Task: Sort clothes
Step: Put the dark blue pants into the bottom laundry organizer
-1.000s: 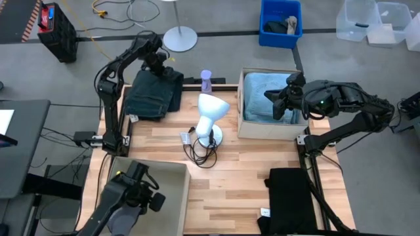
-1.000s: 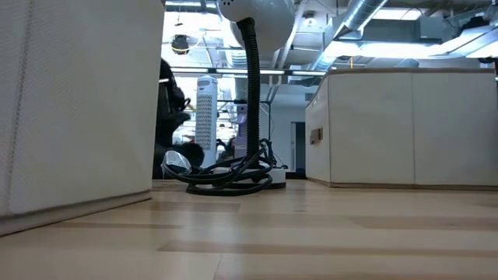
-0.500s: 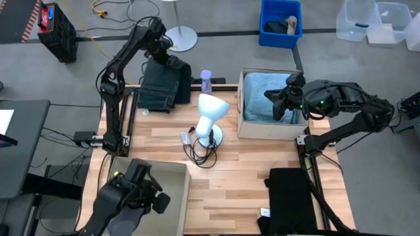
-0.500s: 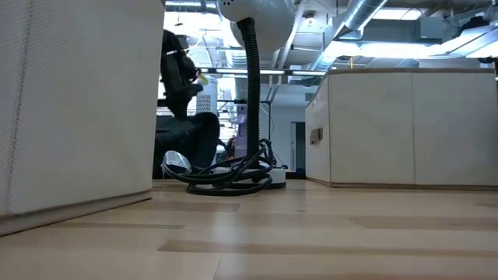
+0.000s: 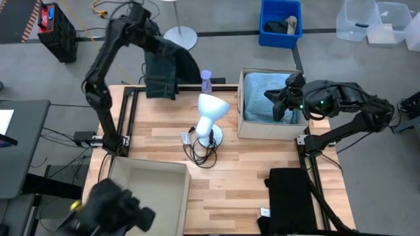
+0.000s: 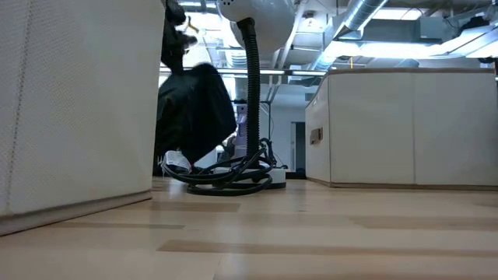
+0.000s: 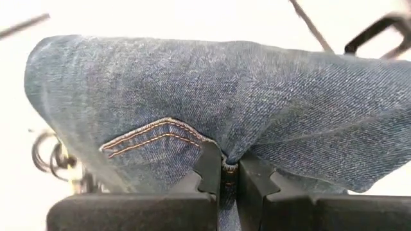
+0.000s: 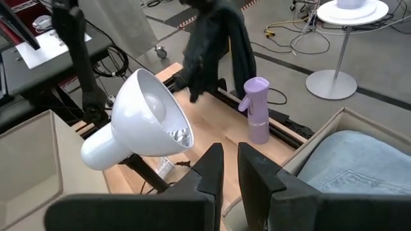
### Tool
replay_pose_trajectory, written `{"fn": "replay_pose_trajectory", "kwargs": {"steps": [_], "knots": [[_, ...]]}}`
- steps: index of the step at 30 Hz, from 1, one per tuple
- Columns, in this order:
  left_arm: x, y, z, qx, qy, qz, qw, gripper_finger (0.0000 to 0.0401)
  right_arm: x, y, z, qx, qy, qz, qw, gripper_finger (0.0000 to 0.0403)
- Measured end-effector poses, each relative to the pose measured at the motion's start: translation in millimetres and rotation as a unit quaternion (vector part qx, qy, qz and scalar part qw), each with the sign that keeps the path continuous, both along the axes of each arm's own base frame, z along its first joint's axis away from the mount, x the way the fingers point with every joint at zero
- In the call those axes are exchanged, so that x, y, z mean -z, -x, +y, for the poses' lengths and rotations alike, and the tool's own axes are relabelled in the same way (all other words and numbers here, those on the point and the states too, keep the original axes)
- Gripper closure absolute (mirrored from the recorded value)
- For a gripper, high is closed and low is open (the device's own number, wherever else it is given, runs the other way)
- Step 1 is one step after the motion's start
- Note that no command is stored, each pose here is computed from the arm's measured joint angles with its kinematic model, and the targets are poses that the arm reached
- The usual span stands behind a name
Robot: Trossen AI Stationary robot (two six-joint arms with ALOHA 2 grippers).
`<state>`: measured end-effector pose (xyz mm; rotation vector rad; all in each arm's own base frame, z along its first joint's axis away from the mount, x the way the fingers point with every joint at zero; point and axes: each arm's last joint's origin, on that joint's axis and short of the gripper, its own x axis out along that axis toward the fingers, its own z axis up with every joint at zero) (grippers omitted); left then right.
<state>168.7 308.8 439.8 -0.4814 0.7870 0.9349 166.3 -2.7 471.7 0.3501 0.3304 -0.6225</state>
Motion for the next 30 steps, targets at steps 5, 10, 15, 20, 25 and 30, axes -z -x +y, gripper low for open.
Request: {"fn": "replay_pose_trajectory", "kwargs": {"steps": [5, 10, 15, 20, 25, 30], "knots": [[-46.6, 12.2, -41.5, -0.005, -0.099, -0.039, 0.994, 0.0389, -0.1, 0.0, 0.0, -0.006, 0.011, 0.007, 1.0, 0.034], [-89.4, 27.7, -90.1, -0.027, -0.208, -0.072, 0.975, 0.0389, -0.1, 0.0, 0.0, -0.008, 0.016, 0.01, 1.0, 0.034], [-125.1, 44.8, -141.2, -0.025, -0.298, -0.131, 0.945, 0.0389, -0.1, 0.0, 0.0, -0.011, 0.02, 0.013, 1.0, 0.034], [-145.4, 63.4, -190.4, -0.002, -0.345, -0.178, 0.922, 0.0389, -0.1, 0.0, 0.0, -0.015, 0.028, 0.018, 0.999, 0.034], [-154.1, 84.4, -231.4, 0.057, -0.368, -0.204, 0.905, 0.0389, 0.0, -0.1, 0.1, -0.019, 0.031, 0.021, 0.999, 0.034], [-159.1, 110.0, -263.6, 0.134, -0.384, -0.242, 0.881, 0.0389, 0.2, -0.2, 0.8, -0.03, 0.026, 0.021, 0.999, 0.034]]}}
